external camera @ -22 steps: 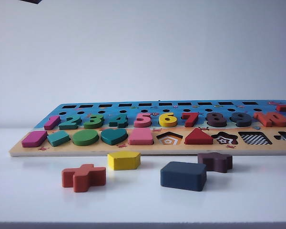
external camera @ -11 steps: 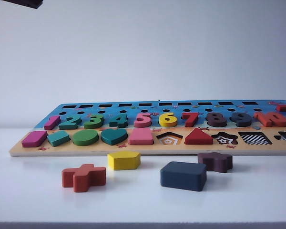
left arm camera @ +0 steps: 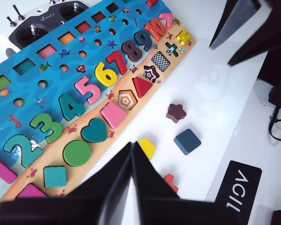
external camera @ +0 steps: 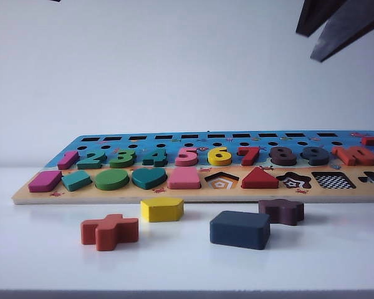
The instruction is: Insert the cube into the slot.
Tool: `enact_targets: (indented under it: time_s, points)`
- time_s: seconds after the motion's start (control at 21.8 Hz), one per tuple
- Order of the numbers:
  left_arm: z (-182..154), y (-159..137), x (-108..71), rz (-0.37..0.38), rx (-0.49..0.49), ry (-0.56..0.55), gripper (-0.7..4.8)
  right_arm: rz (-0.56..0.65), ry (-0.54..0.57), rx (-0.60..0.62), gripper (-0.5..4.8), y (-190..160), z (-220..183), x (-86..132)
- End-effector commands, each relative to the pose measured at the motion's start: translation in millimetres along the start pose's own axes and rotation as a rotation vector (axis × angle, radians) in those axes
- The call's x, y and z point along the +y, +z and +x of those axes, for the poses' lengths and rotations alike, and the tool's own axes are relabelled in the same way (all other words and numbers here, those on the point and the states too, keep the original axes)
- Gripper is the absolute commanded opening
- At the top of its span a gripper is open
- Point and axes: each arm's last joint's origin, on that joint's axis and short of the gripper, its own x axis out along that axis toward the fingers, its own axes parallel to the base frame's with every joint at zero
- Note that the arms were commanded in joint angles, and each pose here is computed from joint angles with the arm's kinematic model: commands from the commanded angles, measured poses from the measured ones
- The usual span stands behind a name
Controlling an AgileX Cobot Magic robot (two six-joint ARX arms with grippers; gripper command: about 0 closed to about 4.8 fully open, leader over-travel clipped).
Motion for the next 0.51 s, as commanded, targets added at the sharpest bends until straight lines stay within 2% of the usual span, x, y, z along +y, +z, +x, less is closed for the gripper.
enact_targets:
  time_s: [0.05,0.51]
  points:
    - [0,4,-0.4,0.017,-0.031,-0.023,0.10,-0.045,0.015,0.073,2.59,2,12,0]
    - [0,4,-0.4,0.018,-0.031,-0.025,0.10,-0.092,0.025,0.143,2.72,5,29,4]
